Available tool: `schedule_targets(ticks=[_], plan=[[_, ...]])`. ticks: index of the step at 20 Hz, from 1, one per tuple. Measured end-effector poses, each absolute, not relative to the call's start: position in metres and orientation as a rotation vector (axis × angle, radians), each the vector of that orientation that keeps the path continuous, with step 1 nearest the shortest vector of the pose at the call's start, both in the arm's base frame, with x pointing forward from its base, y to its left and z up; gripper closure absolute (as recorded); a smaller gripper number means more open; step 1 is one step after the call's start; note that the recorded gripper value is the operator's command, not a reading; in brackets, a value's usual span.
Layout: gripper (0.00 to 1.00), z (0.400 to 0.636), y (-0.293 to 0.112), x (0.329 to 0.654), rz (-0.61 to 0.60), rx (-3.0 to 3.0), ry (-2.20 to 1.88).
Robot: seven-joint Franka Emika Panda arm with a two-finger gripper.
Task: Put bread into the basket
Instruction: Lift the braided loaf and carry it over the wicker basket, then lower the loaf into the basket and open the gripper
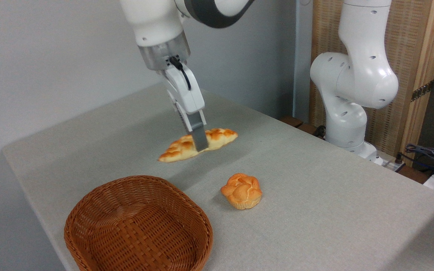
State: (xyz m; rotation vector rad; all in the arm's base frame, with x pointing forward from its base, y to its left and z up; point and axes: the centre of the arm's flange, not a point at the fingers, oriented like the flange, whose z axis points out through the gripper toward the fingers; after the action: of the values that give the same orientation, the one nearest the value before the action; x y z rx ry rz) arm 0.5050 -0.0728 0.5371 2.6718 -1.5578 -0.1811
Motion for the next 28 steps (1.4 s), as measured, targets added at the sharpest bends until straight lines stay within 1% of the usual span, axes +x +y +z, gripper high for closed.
schedule_targets(ticks=[3, 5, 10, 12, 14, 15, 16, 18, 19, 21, 23, 25, 27, 28], plan=[[0.63, 0.561, -0.073, 0.531, -0.097, 2.702, -1.555], [0.63, 0.565, -0.071, 0.555, -0.051, 2.753, -1.492], [0.60, 0.537, -0.077, 0.605, 0.123, 2.927, -1.202], [0.60, 0.530, -0.081, 0.614, 0.170, 2.953, -1.145], [0.58, 0.528, -0.083, 0.619, 0.203, 2.962, -1.126], [0.56, 0.528, -0.083, 0.620, 0.212, 2.968, -1.111], [0.51, 0.528, -0.083, 0.620, 0.216, 2.971, -1.102], [0.38, 0.528, -0.083, 0.621, 0.229, 2.973, -1.097], [0.36, 0.528, -0.083, 0.622, 0.232, 2.973, -1.099], [0.22, 0.526, -0.089, 0.622, 0.230, 2.967, -1.113], [0.13, 0.524, -0.093, 0.623, 0.236, 2.963, -1.125], [0.11, 0.524, -0.094, 0.625, 0.266, 2.964, -1.127], [0.02, 0.523, -0.094, 0.628, 0.284, 2.972, -1.135], [0.00, 0.523, -0.093, 0.629, 0.290, 2.982, -1.148]])
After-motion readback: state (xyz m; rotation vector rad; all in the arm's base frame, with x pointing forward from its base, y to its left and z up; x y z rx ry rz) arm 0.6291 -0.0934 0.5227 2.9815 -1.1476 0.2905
